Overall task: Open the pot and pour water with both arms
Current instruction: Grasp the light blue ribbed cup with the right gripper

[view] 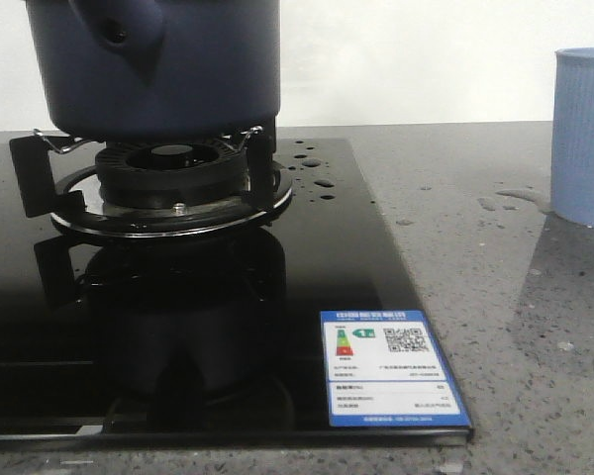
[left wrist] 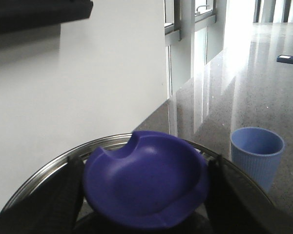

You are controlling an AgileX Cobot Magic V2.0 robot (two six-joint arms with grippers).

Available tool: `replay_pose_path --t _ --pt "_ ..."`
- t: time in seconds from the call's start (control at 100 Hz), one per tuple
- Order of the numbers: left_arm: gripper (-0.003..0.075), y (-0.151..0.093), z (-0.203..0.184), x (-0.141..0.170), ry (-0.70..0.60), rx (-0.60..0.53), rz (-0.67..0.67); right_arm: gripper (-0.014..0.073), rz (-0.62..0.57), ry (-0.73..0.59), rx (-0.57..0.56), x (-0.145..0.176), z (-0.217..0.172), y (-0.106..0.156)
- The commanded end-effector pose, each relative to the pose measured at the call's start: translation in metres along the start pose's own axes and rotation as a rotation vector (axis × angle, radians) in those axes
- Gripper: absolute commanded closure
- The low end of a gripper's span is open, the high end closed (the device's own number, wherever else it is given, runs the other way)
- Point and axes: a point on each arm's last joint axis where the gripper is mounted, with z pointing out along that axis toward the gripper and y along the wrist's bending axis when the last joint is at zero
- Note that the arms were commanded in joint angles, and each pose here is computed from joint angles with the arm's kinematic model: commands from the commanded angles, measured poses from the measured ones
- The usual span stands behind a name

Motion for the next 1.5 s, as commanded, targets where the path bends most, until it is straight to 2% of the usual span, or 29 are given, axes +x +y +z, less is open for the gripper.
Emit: replay_pose_path --t 0.0,0.1,0.2,0.27,0.35,0.65,0.82,1.039,1.489 --pt "0.0438 -0.013 -0.011 -0.039 -0.154 0.014 0.025 -0.0060 0.004 -0.065 0.053 -0.014 0.001 -0.005" --pt "0.0438 -0.016 -0.016 -0.045 -0.164 0.003 0.011 -0.0061 -0.041 -0.073 0.093 -0.015 0.001 -0.009" --pt "0.0438 -0.016 -0.027 -0.052 -0.176 -0.025 -0.016 -0.0060 -0.168 -0.059 0.154 -0.013 0.001 -0.014" --pt "0.0438 -0.017 -0.034 -0.057 -0.184 -0.045 -0.018 -0.0060 -0.216 -0.049 0.195 -0.006 0.002 -0.018" --pt "0.0438 -0.021 -0.042 -0.064 -0.196 -0.064 -0.007 -0.0060 -0.202 -0.014 0.218 0.009 0.005 -0.022" --pt "0.0438 -0.036 -0.055 -0.079 -0.228 -0.074 0.034 -0.0060 -0.011 0.190 0.241 0.088 0.016 -0.031" --pt "0.0438 -0.036 -0.055 -0.080 -0.235 -0.074 0.030 -0.0060 0.021 0.207 0.301 0.094 0.026 -0.039" --pt "0.0438 -0.036 -0.055 -0.080 -0.235 -0.072 0.030 -0.0060 0.037 0.278 0.276 0.105 0.045 -0.040" --pt "0.0438 -0.038 -0.055 -0.080 -0.237 -0.044 0.034 -0.0060 -0.016 0.242 0.319 0.116 0.080 -0.031"
